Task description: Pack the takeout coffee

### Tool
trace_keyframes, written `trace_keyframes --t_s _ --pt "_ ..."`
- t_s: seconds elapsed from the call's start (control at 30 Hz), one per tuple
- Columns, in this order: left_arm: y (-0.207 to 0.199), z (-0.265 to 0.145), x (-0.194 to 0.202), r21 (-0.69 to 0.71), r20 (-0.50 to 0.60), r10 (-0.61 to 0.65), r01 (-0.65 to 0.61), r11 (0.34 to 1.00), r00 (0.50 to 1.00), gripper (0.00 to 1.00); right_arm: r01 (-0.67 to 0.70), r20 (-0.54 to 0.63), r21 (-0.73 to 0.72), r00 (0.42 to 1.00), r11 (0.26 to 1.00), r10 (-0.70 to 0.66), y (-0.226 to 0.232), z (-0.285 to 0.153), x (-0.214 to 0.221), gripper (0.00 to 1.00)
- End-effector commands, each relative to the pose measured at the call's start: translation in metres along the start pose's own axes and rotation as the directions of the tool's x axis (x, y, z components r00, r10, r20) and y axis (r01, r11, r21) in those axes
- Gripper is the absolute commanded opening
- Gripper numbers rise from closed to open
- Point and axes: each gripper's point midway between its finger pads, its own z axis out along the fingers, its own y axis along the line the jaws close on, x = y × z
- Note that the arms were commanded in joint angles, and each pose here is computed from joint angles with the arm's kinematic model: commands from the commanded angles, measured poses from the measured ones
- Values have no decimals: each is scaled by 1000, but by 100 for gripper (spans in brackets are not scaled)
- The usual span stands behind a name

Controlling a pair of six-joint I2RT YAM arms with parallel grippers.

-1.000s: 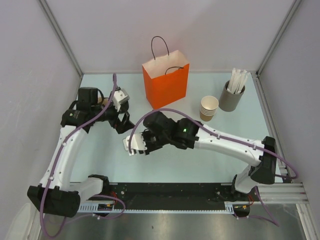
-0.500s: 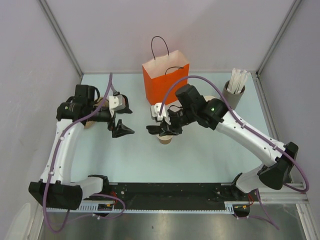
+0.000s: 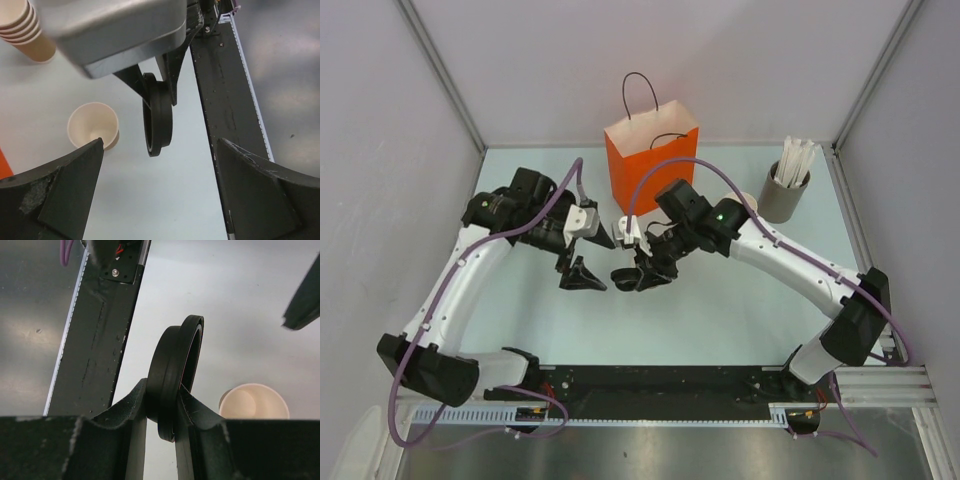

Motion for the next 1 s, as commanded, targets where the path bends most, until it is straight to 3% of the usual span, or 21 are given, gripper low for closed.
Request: trace_keyframes --t_s 0.0,0.43,0.97 --pt "-6 10 -3 16 -1 3 -3 1000 1000 99 -15 56 4 998 1000 14 -7 -1 -12 23" --pt "12 29 8 -45 -19 -37 36 998 999 90 -18 112 34 994 999 14 -18 -8 -25 22" --pt "13 47 18 -17 -53 -76 75 997 996 76 -45 161 0 986 999 44 -24 -14 -34 22"
